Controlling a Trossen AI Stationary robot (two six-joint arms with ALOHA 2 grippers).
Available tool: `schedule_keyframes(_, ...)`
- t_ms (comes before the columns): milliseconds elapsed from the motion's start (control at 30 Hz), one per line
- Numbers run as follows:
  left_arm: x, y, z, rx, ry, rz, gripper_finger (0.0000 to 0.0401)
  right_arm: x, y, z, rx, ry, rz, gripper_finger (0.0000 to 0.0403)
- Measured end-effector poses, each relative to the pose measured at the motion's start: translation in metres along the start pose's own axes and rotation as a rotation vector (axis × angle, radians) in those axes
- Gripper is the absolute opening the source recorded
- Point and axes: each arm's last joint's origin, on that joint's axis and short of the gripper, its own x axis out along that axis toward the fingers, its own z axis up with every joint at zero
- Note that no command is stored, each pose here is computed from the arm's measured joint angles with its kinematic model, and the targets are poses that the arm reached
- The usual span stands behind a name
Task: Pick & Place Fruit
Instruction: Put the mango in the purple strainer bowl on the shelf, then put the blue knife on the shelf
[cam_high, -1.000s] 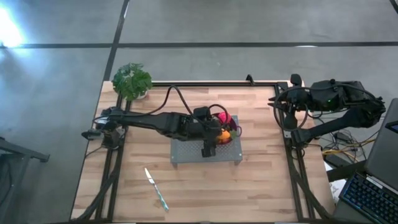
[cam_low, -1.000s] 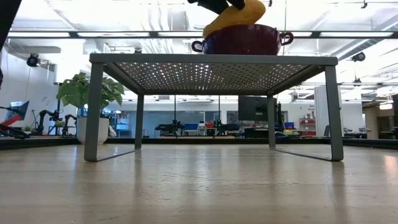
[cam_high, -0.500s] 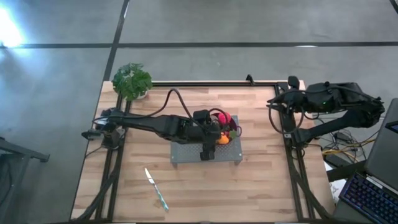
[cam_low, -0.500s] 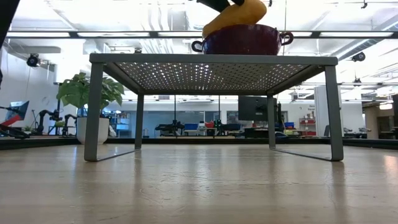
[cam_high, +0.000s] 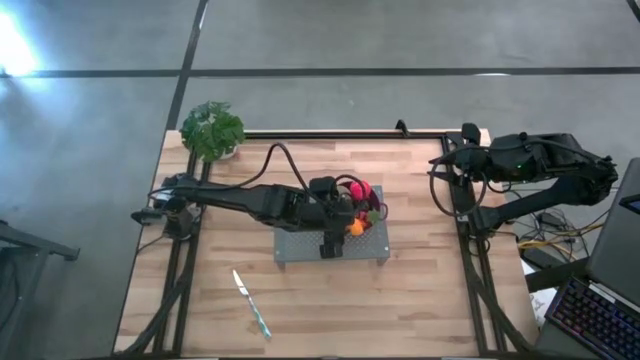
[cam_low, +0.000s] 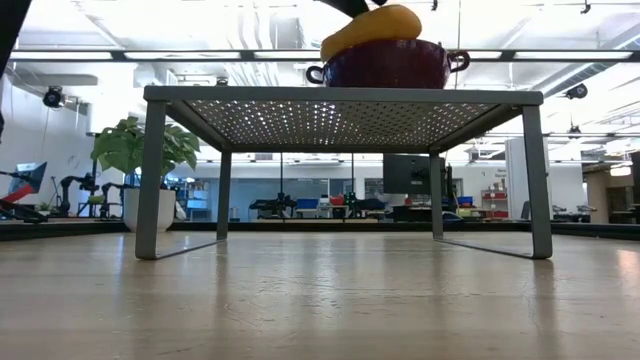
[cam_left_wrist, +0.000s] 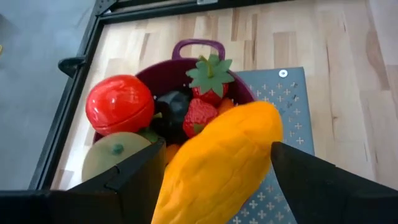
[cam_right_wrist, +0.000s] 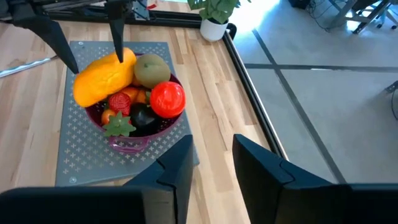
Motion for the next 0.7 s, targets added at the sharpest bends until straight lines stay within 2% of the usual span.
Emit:
schedule_keyframes(233,-0.013,0.003,0.008,-0.005,-0.021,-0.004,0.0293,0.0,0.0,0.0,0.001,0.0,-0.001,0.0129)
schedule_keyframes(400,-0.046,0.004,0.012,-0.007,0.013,-0.021,0.0293,0.0,0.0,0.0,0.001,0.0,-0.001,0.0139)
schedule_keyframes(500,-0.07,-0.008,0.011,-0.002,0.033,-0.056,0.0293,0.0,0.0,0.0,-0.003,0.0,-0.001,0.0145)
schedule_keyframes(700,-0.109,-0.05,-0.003,0.02,0.065,-0.105,0.0289,0.0,0.0,0.0,-0.02,0.0,-0.003,0.0154)
